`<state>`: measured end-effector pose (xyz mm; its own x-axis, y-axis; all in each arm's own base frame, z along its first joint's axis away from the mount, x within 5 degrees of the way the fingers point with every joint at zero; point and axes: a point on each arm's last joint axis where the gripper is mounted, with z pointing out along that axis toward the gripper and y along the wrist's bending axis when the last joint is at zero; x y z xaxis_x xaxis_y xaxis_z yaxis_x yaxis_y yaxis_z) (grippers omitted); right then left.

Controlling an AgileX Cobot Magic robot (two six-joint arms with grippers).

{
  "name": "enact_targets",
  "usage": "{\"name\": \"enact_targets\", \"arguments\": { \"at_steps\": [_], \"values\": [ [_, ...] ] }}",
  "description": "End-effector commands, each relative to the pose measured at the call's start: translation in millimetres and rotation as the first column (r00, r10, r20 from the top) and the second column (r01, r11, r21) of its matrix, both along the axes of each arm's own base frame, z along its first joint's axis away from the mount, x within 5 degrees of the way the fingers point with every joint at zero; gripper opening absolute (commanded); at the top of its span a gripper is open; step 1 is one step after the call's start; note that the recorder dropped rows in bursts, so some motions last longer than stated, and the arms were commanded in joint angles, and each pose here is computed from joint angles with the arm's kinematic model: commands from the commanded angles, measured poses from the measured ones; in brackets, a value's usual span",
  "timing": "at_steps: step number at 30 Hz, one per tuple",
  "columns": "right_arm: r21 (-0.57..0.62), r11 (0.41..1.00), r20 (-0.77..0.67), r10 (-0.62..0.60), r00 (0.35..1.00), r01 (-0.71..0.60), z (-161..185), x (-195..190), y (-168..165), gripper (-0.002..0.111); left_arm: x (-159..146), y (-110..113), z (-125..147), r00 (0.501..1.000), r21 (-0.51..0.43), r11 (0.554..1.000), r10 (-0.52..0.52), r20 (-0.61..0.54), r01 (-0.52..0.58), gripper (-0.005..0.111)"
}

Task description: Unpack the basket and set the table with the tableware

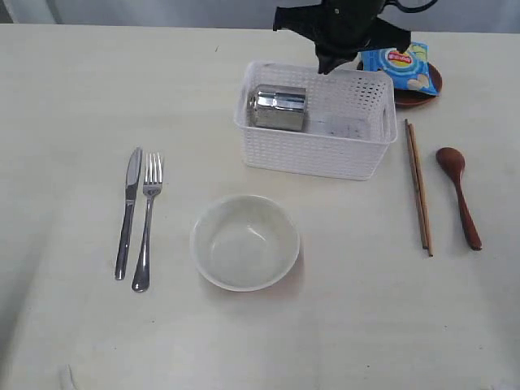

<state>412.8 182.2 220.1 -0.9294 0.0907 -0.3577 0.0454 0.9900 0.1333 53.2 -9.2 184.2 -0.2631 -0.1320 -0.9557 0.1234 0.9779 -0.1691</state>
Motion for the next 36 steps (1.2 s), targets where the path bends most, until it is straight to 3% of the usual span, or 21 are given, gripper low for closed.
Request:
{"name": "enact_targets", "arguments": {
  "at_steps": [1, 4, 8, 10, 19, 26, 36],
  "values": [
    [0.057, 0.997, -0.013, 0.055, 0.998, -0.054, 0, -1, 5, 0.001, 0, 0, 0, 1.000, -0.005, 1.000, 0.001, 0.011, -0.001, 0.000],
    [0.100, 0.993, -0.037, 0.062, 0.997, -0.058, -5, -1, 9, 0.018, 0, 0, 0, 1.000, -0.005, 1.000, 0.001, 0.011, -0.001, 0.000],
    [0.156, 0.987, -0.081, 0.058, 0.995, -0.045, -15, -1, 15, 0.050, 0, 0, 0, 1.000, -0.005, 1.000, 0.001, 0.011, -0.001, 0.000],
    [0.175, 0.983, -0.100, 0.066, 0.993, -0.048, -21, -1, 17, 0.056, 0, 0, 0, 1.000, -0.005, 1.000, 0.001, 0.011, -0.001, 0.000],
    [0.196, 0.980, -0.148, 0.049, 0.988, -0.019, -42, 9, 4, 0.056, 0, 0, 0, 1.000, -0.005, 1.000, 0.001, 0.011, -0.001, 0.000],
    [0.340, 0.940, -0.132, 0.080, 0.988, -0.030, -47, 21, -5, 0.056, 0, 0, 0, 1.000, -0.005, 1.000, 0.001, 0.011, -0.001, 0.000],
    [0.400, 0.912, -0.139, 0.159, 0.977, -0.092, -66, 29, -21, 0.056, 0, 0, 0, 1.000, -0.005, 1.000, 0.001, 0.011, -0.001, 0.000]
  ]
}}
